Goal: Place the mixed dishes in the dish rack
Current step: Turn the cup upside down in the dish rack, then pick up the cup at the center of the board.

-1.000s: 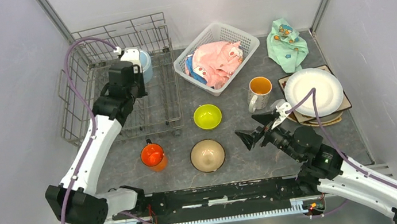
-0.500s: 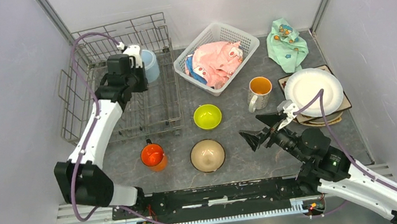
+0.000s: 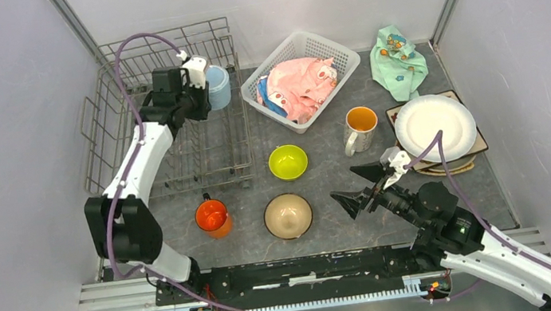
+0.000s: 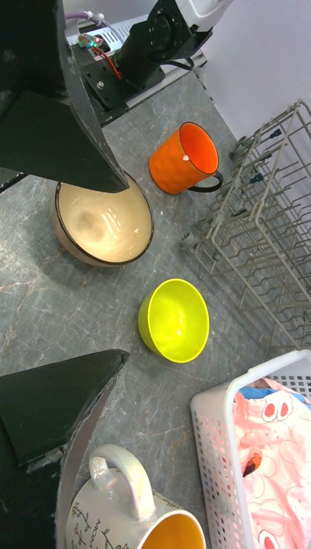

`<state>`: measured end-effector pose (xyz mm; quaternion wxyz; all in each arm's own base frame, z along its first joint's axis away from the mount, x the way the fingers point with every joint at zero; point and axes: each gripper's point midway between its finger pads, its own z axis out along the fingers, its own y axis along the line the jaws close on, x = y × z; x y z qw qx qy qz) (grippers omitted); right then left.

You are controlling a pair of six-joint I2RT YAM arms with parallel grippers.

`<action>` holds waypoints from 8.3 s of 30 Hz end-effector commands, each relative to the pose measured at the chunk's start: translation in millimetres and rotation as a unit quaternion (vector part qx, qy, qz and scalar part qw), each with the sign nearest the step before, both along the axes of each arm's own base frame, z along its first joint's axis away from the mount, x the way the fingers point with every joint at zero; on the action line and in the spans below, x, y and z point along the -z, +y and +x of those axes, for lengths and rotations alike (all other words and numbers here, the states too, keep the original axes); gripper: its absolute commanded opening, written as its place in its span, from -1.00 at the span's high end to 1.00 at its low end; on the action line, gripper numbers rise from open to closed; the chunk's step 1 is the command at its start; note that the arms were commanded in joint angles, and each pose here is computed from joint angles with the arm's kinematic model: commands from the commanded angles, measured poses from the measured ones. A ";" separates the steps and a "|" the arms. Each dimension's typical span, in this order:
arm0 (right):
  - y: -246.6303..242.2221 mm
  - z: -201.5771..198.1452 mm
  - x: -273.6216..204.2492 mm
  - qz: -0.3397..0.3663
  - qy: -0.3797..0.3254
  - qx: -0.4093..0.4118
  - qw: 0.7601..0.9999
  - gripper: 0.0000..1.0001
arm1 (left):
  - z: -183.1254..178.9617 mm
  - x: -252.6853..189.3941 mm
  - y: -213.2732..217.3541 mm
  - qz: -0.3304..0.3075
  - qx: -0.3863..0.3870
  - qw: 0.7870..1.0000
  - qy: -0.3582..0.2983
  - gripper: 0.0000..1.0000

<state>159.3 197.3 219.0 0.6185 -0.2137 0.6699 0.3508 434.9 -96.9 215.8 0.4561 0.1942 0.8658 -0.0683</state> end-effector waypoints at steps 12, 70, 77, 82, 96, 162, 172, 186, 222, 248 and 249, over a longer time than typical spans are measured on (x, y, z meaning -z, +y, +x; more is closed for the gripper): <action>-2.4 8.5 -16.0 0.019 0.002 0.026 0.999 -0.96 | 76.9 -87.9 17.9 -0.049 -0.009 0.987 -0.152 0.96; -1.2 11.9 -33.2 0.028 0.027 0.037 0.999 -0.96 | 100.0 63.3 -15.2 -0.099 0.059 0.993 0.021 0.71; 0.3 11.6 -22.7 0.036 0.035 0.036 0.998 -0.96 | 96.3 64.9 -15.3 -0.103 0.055 0.993 0.027 0.59; 3.7 8.1 -17.8 0.030 0.042 0.023 0.998 -0.96 | 93.6 71.6 -15.5 -0.105 0.052 0.992 0.038 0.40; 5.4 11.9 -12.8 0.013 0.036 0.026 0.999 -0.96 | 89.8 68.5 -13.2 -0.104 0.045 0.993 0.039 0.15; -76.6 233.7 43.9 -0.147 0.246 0.448 0.847 -0.06 | -122.6 -24.7 0.8 -0.227 -0.118 0.966 -0.034 -1.00; -75.9 276.0 76.0 -0.105 0.316 0.466 0.820 -0.06 | -126.5 -26.3 -8.5 -0.231 -0.083 0.969 -0.034 -1.00; -75.0 264.8 84.0 -0.094 0.341 0.451 0.820 -0.05 | -127.1 -26.9 -7.3 -0.227 -0.082 0.970 -0.039 -1.00; -67.1 263.8 47.3 0.001 0.370 0.444 0.816 -0.11 | -131.4 -34.2 -8.0 -0.233 -0.075 0.968 -0.053 -1.00; -86.0 276.3 84.3 -0.031 0.367 0.496 0.787 0.65 | -130.4 -31.3 -8.1 -0.232 -0.075 0.968 -0.051 -1.00; -87.5 273.9 79.2 -0.028 0.361 0.494 0.791 0.73 | -130.3 -31.3 -8.4 -0.233 -0.075 0.968 -0.051 -1.00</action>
